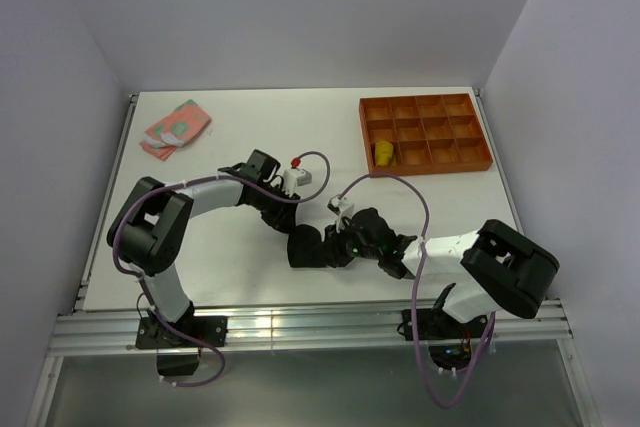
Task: Roll the socks
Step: Roll the sock at the center of the board.
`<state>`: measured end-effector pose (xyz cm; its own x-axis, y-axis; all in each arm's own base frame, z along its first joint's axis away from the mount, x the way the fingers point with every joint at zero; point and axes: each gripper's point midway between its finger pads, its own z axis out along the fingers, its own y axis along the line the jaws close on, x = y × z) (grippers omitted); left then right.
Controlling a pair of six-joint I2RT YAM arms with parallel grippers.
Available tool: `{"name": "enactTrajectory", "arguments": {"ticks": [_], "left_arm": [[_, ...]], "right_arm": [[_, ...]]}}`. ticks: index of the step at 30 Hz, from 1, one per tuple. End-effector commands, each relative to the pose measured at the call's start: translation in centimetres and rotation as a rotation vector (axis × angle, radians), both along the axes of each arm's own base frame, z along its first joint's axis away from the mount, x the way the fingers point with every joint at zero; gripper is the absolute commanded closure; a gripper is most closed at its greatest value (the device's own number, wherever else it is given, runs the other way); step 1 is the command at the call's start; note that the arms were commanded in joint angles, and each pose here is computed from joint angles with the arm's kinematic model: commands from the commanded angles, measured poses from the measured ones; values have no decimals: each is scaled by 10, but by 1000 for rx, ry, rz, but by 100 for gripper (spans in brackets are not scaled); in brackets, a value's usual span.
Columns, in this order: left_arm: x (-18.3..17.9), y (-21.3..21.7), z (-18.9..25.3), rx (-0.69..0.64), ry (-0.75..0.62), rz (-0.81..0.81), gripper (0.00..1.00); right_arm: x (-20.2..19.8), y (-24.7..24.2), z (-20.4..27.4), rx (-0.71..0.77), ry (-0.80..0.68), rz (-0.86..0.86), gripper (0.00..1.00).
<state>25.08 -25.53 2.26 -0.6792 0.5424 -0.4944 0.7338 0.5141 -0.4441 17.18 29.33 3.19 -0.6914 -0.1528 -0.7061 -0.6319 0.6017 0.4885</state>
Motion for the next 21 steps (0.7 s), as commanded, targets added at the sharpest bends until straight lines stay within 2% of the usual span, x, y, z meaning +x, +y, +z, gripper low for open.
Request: {"name": "enactTrajectory", "arguments": {"ticks": [1,6,11,21], "left_arm": [[1,-11,14,-56,6,-34,67],[8,-10,19,-73,2,2,59],[20,-1,16,-35,-31,64,56],[12,6,-4,36,28,52,57]], "right_arm": [[-1,0,-6,-40,6,1,98],[-1,0,-6,-42,5,5,99],[-1,0,-6,-40,8,3,99],[-1,1,-6,-45,8,8,99]]}}
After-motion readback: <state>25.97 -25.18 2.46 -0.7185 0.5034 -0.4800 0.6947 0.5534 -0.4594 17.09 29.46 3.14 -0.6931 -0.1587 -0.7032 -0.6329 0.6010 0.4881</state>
